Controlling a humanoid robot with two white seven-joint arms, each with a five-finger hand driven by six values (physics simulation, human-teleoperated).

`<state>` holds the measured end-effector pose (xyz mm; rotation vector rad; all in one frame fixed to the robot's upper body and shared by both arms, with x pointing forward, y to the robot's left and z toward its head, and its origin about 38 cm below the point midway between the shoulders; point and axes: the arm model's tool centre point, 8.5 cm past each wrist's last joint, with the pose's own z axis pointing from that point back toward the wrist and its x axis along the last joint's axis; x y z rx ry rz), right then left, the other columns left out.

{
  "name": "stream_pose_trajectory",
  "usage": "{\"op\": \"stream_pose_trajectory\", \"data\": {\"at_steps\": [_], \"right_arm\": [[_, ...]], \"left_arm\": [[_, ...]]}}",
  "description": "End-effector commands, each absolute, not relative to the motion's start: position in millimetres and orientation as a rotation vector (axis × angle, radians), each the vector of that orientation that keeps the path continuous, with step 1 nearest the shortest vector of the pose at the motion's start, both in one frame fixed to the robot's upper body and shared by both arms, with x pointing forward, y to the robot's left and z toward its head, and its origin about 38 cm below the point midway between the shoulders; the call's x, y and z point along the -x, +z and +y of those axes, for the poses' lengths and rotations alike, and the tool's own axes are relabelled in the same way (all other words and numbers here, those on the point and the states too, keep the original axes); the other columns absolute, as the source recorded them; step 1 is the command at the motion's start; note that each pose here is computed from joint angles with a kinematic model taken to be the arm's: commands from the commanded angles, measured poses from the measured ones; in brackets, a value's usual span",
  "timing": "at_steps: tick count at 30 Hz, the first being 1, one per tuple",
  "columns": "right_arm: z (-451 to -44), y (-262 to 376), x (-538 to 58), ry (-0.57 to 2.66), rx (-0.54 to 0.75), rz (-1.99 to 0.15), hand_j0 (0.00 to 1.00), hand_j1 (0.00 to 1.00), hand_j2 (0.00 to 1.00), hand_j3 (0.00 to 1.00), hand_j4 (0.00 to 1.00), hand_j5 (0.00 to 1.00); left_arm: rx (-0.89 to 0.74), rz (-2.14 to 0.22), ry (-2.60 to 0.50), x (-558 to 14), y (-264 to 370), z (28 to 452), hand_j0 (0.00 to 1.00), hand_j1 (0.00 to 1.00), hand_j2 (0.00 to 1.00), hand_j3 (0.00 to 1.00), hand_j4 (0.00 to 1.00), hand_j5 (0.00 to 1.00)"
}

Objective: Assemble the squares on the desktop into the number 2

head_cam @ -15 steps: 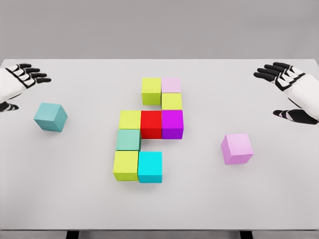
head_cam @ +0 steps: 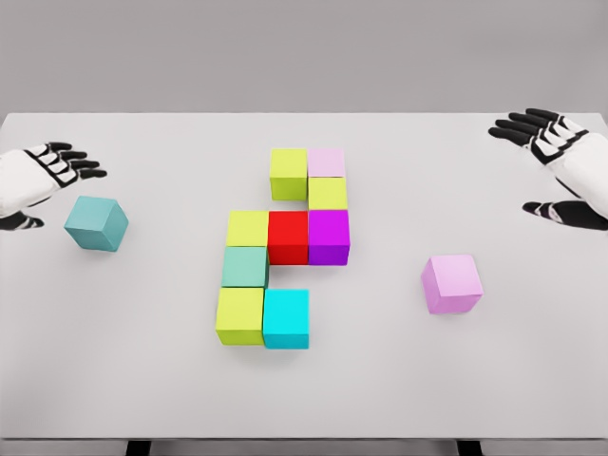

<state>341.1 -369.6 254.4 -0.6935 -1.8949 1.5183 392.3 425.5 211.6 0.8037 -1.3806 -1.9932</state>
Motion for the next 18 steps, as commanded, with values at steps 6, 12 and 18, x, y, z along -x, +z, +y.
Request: {"op": "stream_pose_trajectory", "data": {"at_steps": [6, 12, 18], "right_arm": [[-370, 261, -347, 1.703, 0.620, -1.721, 1.00, 1.00, 1.00, 1.00, 1.00, 1.00], [-367, 267, -358, 1.899, 0.705, -1.533, 1.00, 1.00, 1.00, 1.00, 1.00, 1.00], [-341, 263, -370, 2.110, 0.671, -1.427, 0.99, 0.99, 0.99, 0.99, 0.99, 0.99]], "left_arm": [[-0.723, -1.372, -2.027, -391, 196, 414, 1.00, 1.00, 1.00, 1.00, 1.00, 1.00], [-0.716, -1.370, -2.036, -391, 194, 411, 1.00, 1.00, 1.00, 1.00, 1.00, 1.00], [-0.707, -1.366, -2.047, -390, 193, 410, 1.00, 1.00, 1.00, 1.00, 1.00, 1.00]]}}
